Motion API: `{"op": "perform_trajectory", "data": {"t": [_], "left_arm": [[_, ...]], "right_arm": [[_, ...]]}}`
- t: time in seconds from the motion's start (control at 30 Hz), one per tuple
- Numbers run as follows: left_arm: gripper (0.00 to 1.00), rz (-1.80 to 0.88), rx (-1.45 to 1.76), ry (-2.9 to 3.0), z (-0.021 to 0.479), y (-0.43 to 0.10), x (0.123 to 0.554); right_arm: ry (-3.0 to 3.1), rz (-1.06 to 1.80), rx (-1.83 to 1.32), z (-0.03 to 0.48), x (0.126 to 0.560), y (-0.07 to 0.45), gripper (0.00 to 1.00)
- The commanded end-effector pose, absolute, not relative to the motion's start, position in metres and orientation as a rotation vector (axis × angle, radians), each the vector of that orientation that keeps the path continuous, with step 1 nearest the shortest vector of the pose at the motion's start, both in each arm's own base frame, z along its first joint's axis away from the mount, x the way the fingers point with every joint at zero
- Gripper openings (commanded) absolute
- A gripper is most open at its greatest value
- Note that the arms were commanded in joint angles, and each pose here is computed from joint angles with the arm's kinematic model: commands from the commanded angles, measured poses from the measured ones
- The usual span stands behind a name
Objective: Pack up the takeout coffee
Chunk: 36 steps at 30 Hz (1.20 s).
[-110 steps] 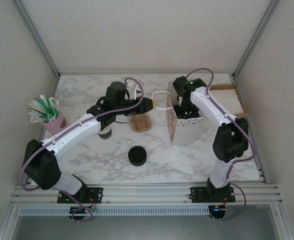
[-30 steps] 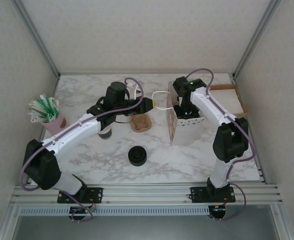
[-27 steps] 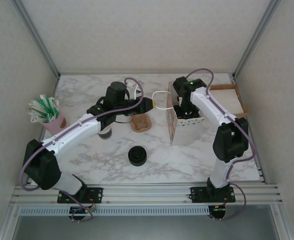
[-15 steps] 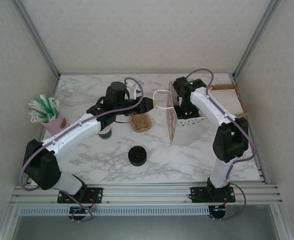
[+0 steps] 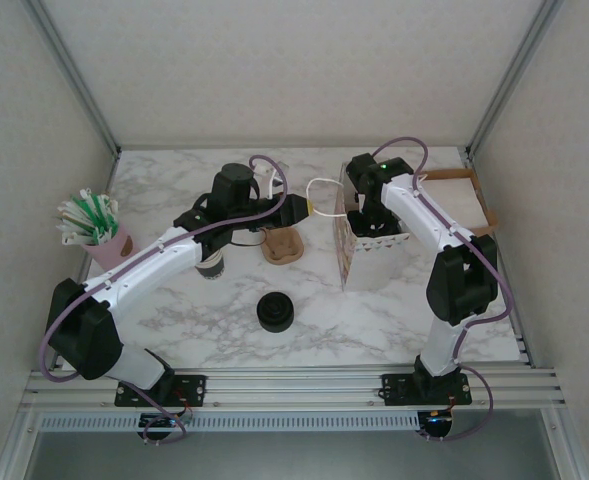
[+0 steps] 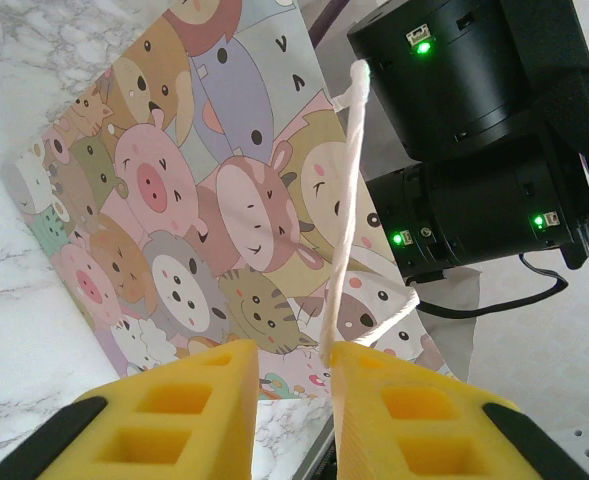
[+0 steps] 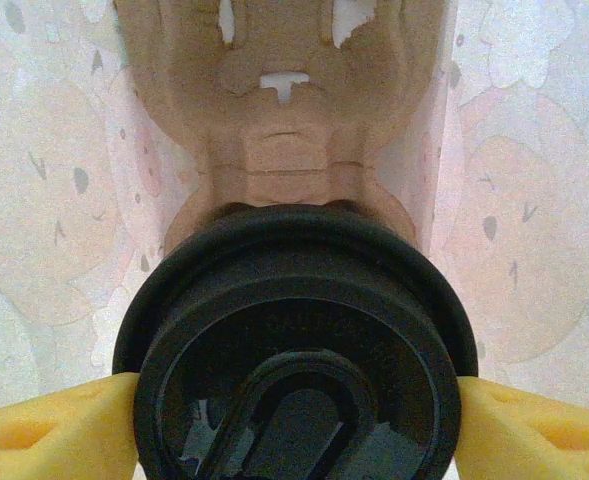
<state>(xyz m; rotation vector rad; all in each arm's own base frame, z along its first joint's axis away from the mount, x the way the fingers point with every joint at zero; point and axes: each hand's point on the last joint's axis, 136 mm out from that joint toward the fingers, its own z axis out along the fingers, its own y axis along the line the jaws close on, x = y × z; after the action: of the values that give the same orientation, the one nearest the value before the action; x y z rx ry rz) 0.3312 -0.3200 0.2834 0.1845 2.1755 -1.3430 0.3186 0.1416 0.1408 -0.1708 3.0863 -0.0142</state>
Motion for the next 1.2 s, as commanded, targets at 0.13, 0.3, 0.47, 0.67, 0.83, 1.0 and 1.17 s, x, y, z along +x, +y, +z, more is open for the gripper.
{"op": "perform_trajectory", "data": {"t": [0.13,0.3,0.47,0.67,0.83,1.0,1.17], "left_arm": [[0.26,-1.354,0.186,2.136,0.295,-0.322,0.338],[0.29,-1.355,0.185,2.132,0.296,-0.321,0.338],[0.31,-1.353,0.185,2.133,0.295,-0.321,0.338],[0.32,-1.357,0.185,2.131,0.295,-0.322,0.338],[0.33,-1.363,0.183,2.129,0.295,-0.322,0.338],[0.34,-1.364,0.183,2.13,0.296,-0.322,0.337],[0.35,-1.367,0.185,2.13,0.296,-0.323,0.337]], "right_arm": [[3.082,-0.018,-0.178,0.152,0.319,0.14,0.8],[3.072,-0.019,-0.174,0.157,0.319,0.139,0.82],[3.064,-0.018,-0.173,0.162,0.318,0.138,0.83],[3.048,-0.009,-0.165,0.17,0.317,0.138,0.85],[3.029,-0.005,-0.159,0.178,0.317,0.137,0.86],[3.012,-0.002,-0.15,0.185,0.318,0.136,0.87],[3.003,0.002,-0.151,0.19,0.317,0.136,0.88]]}}
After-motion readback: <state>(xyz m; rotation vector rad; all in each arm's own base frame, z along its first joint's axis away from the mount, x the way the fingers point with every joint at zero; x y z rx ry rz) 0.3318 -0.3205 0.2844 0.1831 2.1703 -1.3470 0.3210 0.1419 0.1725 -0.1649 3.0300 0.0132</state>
